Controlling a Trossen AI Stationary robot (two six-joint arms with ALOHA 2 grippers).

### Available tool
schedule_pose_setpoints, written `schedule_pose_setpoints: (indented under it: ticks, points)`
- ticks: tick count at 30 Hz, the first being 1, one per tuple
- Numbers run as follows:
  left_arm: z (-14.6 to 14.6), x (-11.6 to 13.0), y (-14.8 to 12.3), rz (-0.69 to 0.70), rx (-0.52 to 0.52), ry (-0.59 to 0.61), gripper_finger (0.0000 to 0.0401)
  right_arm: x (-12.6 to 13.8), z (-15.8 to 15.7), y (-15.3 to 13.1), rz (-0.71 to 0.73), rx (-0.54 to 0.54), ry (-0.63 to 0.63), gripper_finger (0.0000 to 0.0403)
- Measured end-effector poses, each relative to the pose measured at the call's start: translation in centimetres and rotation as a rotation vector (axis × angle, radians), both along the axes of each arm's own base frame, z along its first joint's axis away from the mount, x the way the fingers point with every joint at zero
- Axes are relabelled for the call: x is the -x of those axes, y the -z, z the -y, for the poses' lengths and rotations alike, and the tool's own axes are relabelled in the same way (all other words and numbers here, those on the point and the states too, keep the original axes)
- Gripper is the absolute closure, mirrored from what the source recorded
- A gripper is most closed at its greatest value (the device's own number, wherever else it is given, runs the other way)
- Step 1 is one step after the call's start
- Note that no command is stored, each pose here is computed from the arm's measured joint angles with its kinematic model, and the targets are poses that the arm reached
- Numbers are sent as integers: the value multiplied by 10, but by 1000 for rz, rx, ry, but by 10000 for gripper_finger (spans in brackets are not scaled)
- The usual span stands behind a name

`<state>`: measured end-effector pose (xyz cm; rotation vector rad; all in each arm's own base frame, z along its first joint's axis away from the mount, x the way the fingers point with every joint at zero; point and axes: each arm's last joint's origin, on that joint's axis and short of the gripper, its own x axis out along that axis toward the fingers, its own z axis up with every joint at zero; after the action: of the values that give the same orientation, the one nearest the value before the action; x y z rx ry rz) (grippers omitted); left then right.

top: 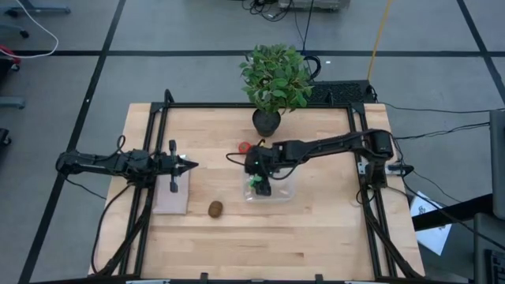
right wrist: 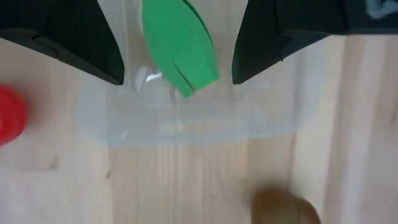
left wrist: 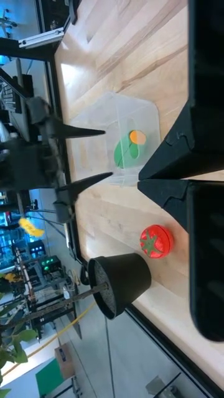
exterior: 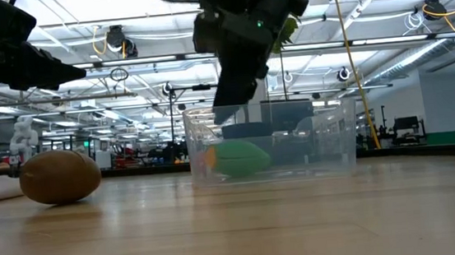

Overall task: Pick and placing Produce into tupperware
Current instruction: Put the brown kiwi into the transparent bin

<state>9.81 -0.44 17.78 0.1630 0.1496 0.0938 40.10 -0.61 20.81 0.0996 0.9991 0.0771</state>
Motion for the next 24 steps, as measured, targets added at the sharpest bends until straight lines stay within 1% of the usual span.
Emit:
schedule_pose_setpoints:
  ticks: [5, 15, 18, 24]
  points:
    - [0, 0, 0, -1, 0, 0, 398, 2, 1, -7, 25, 34, -15, 120]
    - [0, 0, 0, 1, 10, -1, 398, 1, 1, -8, 31, 40, -23, 188]
    - [0, 0, 0, 1, 8, -1, 398, 1, 1, -8, 31, 40, -23, 213]
    - [0, 0, 0, 1, 8, -1, 398, 1, 1, -8, 33, 51, -41, 289]
